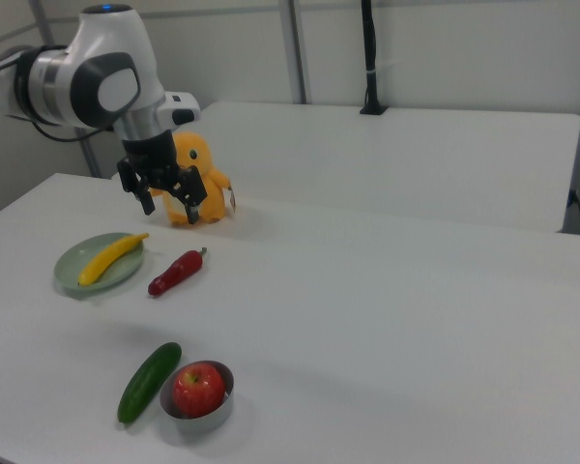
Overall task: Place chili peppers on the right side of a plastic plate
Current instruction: 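Move the open gripper down over the red chili pepper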
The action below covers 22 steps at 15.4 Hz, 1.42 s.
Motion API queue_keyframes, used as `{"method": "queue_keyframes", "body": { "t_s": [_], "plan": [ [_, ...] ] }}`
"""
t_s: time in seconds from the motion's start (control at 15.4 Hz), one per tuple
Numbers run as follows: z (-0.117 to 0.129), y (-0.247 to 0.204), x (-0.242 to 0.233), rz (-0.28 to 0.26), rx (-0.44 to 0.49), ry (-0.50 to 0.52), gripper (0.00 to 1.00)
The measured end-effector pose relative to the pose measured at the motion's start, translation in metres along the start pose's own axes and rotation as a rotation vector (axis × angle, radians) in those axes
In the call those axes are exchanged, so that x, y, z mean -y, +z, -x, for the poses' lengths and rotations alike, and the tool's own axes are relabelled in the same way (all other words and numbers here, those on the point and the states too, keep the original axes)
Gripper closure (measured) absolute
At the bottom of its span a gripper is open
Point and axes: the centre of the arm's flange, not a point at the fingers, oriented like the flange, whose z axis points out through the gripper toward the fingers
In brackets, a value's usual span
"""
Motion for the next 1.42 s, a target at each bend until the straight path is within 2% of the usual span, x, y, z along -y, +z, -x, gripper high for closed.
{"method": "queue_keyframes", "body": {
  "t_s": [0.26,0.65,1.42],
  "plan": [
    [-0.019,0.033,0.016,-0.002,-0.034,-0.012,0.00],
    [-0.044,0.084,0.045,-0.010,-0.103,0.029,0.00],
    [-0.068,0.185,0.091,-0.040,-0.187,0.108,0.00]
  ]
}}
